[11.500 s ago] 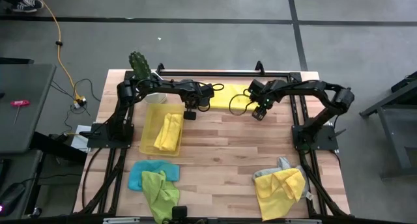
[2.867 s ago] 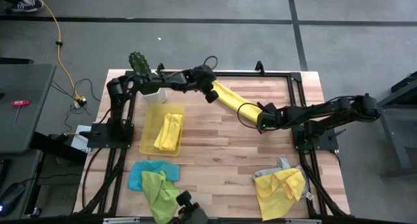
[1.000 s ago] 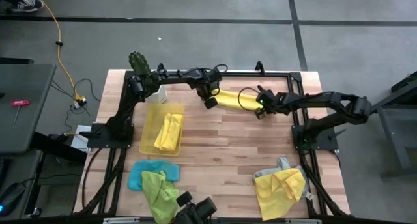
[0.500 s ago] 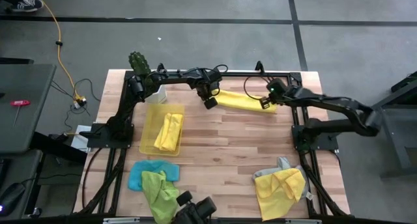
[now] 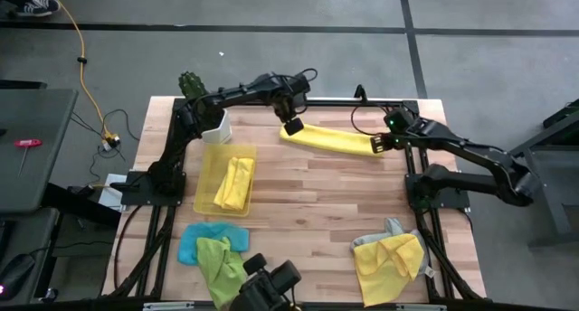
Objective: Fold microfiber towels
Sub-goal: Fold the top yellow microfiber towel
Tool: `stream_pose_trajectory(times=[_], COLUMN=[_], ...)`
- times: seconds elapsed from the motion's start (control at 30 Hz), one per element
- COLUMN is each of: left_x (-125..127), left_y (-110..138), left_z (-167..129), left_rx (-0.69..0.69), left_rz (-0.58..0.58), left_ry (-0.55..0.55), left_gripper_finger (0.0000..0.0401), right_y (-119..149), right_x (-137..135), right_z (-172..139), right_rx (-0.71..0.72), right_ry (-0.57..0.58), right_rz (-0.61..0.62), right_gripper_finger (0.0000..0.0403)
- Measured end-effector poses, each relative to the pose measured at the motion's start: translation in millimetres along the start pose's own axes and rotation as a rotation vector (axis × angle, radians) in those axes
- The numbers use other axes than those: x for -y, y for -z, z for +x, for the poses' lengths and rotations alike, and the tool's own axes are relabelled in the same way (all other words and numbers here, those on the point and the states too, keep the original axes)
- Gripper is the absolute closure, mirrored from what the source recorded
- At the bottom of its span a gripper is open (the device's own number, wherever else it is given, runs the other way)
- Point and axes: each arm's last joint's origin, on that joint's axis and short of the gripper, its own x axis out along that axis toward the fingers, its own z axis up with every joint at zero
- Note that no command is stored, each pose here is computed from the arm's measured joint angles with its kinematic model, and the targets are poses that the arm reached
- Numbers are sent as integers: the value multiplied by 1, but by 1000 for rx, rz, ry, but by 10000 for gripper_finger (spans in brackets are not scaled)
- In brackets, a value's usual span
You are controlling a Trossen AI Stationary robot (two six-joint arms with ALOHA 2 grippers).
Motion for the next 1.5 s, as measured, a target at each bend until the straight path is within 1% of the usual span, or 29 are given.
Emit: stream_pose_trajectory(times=[0.1, 0.23, 0.33, 0.4, 0.47, 0.53, 0.6, 0.7, 0.9, 1.03, 1.17, 1.3, 1.43, 1.5], left_x=[-4, -9, -9, -8, -8, -7, -6, -5, -4, -4, -5, -2, 2, 6], left_y=[5, 10, 11, 11, 11, 13, 15, 16, 17, 18, 18, 18, 18, 18], left_z=[-1, -1, -1, -1, 1, 6, 12, 23, 45, 53, 55, 55, 55, 55], left_rx=[-48, -100, -102, -104, -110, -144, -176, -208, -242, -269, -268, -265, -266, -266], left_rz=[1, 2, 7, 8, 9, 12, 25, 27, 28, 34, 54, 79, 77, 123], left_ry=[14, 29, 31, 33, 35, 53, 75, 81, 83, 55, 37, 57, 104, 105], left_gripper_finger=[401, 401, 401, 401, 401, 401, 401, 401, 401, 401, 401, 401, 401, 401], right_y=[0, -3, -7, -9, -11, -10, -10, -8, -9, -9, -8, -8, -8, -8], right_x=[-2, -6, -12, -15, -18, -18, -19, -20, -18, -16, -16, -17, -17, -17], right_z=[9, 26, 40, 49, 58, 65, 70, 75, 67, 59, 58, 58, 58, 58], right_rx=[-44, -105, -123, -123, -132, -156, -176, -197, -163, -145, -162, -159, -161, -160], right_ry=[33, 42, 19, 8, -2, 12, 27, 40, 17, 24, 6, -2, -9, -11], right_rz=[17, 10, 7, 7, 6, 2, -3, -8, -18, -16, -16, -28, -47, -59], right_gripper_finger=[250, 196, 170, 161, 158, 159, 161, 169, 192, 202, 206, 206, 206, 206])
